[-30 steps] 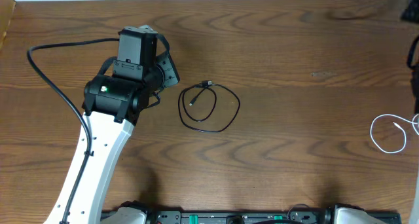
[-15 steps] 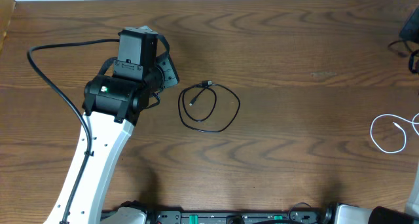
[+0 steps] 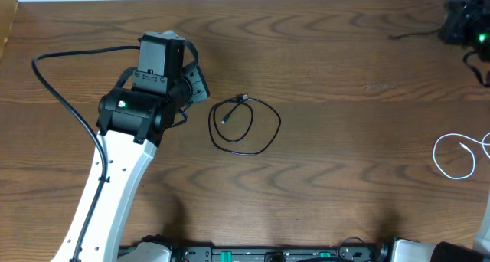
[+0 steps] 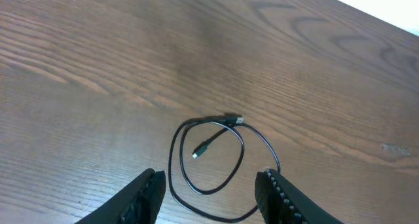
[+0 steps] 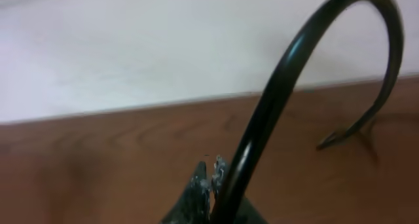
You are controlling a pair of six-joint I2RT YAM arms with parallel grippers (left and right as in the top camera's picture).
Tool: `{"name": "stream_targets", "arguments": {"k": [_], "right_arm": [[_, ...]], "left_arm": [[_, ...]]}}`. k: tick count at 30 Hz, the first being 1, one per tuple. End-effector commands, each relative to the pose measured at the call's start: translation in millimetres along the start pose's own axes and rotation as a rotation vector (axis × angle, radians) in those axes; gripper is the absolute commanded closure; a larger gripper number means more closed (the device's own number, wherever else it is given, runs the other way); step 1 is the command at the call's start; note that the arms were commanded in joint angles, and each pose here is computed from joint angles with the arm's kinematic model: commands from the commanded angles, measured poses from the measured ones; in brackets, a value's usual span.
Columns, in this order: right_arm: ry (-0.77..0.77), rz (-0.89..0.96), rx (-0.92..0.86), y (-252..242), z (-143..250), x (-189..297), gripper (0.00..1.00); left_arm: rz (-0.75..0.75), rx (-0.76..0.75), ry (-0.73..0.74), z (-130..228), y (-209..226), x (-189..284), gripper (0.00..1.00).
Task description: Untangle cables
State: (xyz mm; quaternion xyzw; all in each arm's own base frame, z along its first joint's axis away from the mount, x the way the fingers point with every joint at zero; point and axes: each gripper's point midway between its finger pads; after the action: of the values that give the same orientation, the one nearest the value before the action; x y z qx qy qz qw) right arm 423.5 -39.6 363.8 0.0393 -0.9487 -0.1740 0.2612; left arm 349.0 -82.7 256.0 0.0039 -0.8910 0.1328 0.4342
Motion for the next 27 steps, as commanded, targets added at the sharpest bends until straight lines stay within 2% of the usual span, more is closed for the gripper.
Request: {"name": "stream_targets", "arguments": {"k": [1,5,8,13,17,21,25,27], "right_arm": [[0.090,-0.057,-0.073,16,23,20,0.99],[0.264,0.029,-0.187,9,71,43,0.99],[0.284,0.029,-0.200,16,79,67,0.99],[0.031,-0.028,-0.084,48,24,119,0.99],[-0.159,0.029,-0.019,52,-13,153,0.99],[-0.264,0.198,-0.018,27,-28,172,0.99],[-0.267,0.413,-0.047,-13,-30,169,0.99],[-0.260,0.584,-0.062,-46,-32,163,0.99]], "left_arm": [[-0.018,-0.019,0.004,2,4,-2,0.50],[-0.018,-0.019,0.004,2,4,-2,0.50],[-0.018,-0.019,0.004,2,4,-2,0.50],[-0.018,-0.018,0.004,2,4,-2,0.50],[-0.018,-0.018,0.004,2,4,-2,0.50],[-0.018,-0.018,0.004,2,4,-2,0.50],[-0.019,-0.019,0.005,2,4,-2,0.50],[-0.021,-0.019,0.009,2,4,-4,0.50]]}}
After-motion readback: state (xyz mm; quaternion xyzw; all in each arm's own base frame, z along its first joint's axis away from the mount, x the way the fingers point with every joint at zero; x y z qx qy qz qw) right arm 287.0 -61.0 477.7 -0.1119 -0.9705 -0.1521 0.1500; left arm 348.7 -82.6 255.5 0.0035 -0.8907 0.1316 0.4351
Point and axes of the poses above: each gripper's point midway between its finger pads, its own x axis back along the fingers, its own y axis along the line the jaws close on, z = x × y, and after that the axes turned 5 degrees about -x, right-handed
